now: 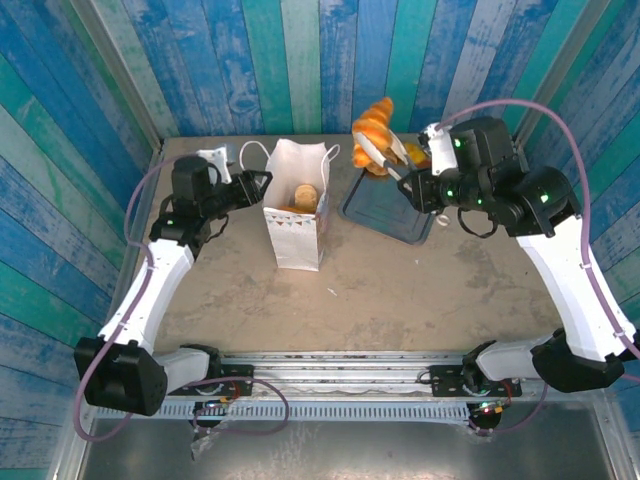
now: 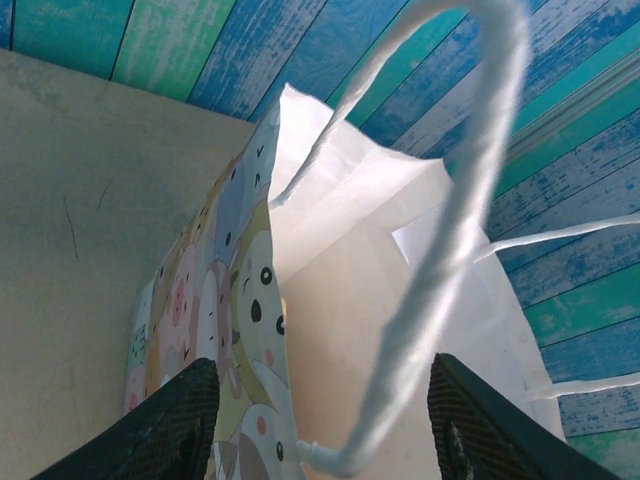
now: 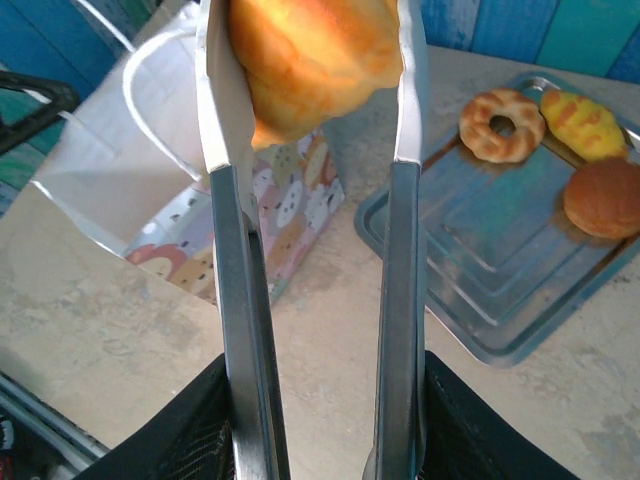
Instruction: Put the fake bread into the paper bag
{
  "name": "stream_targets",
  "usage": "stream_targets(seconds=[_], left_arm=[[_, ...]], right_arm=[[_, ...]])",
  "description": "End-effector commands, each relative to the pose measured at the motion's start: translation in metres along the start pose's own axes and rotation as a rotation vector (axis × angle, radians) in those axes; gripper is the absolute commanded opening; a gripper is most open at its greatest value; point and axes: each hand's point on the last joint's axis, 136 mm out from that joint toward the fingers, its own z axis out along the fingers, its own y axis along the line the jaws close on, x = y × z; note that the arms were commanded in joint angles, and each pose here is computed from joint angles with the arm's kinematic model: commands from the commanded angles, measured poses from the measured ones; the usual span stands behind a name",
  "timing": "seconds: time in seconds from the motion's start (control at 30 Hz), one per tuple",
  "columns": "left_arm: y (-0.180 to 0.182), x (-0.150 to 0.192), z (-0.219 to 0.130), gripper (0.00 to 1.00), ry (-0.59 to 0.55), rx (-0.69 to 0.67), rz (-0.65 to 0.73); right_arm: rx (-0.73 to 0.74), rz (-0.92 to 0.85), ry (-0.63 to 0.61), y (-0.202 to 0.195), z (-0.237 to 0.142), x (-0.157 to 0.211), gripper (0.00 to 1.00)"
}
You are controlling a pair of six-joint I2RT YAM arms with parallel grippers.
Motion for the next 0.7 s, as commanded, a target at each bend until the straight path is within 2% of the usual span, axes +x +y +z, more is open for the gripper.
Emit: stream_targets(seconds=[0.0, 0.23, 0.43, 0.67], left_arm=[[0.006, 0.008, 0.008, 0.56, 0.021, -0.001, -0.008], [0.01, 0.013, 0.01, 0.43, 0.031, -0.01, -0.017], [0.01, 0.013, 0.008, 0.39, 0.024, -0.012, -0.016], [0.012, 0.014, 0.007, 0.28, 0.016, -0.022, -0.02]], right_arm=[[-0.074, -0.019, -0.13, 0.023, -0.021, -0.029, 0.44], [-0.147, -0.07, -0.161, 0.053, -0.015, -0.045, 0.44], [-0.205, -0.115, -0.169, 0.087, 0.001, -0.054, 0.44], [-0.218, -0.151, -0.121, 0.115, 0.032, -0.052, 0.44]])
